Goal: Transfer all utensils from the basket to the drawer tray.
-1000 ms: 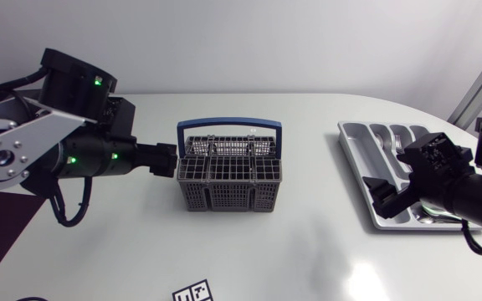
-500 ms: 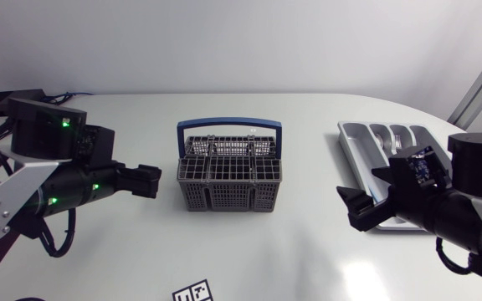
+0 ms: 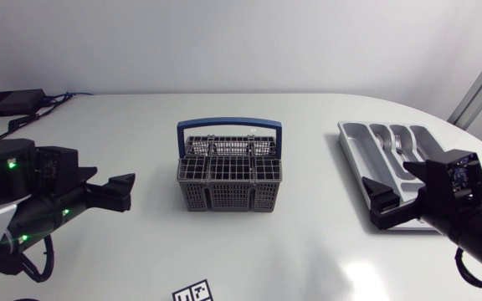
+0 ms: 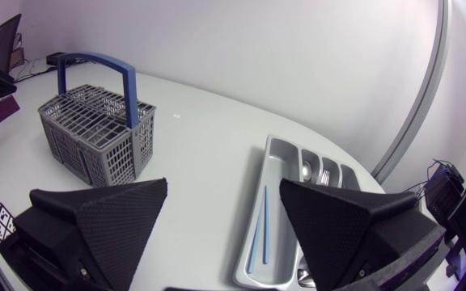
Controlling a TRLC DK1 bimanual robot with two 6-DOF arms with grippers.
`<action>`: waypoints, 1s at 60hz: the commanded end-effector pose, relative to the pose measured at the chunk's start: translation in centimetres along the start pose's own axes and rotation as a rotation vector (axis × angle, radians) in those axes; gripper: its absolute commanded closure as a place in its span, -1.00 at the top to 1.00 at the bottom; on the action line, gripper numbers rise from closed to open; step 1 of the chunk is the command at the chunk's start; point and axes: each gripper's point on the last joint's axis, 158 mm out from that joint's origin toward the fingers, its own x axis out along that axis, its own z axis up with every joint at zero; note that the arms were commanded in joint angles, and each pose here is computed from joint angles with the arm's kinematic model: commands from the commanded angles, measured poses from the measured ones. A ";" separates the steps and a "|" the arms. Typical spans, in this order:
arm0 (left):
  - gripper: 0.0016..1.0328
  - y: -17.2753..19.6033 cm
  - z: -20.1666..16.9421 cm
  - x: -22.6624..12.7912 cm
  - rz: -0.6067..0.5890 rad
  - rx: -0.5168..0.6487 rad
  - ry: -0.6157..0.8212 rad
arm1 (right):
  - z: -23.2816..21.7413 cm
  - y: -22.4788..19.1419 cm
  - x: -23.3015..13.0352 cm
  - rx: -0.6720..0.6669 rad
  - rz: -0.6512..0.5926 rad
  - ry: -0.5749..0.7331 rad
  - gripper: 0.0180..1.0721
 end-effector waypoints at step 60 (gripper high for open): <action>0.86 4.9 -2.2 -4.3 0.149 0.001 -0.299 | -2.4 -3.7 -3.2 0.246 -0.168 -0.299 0.90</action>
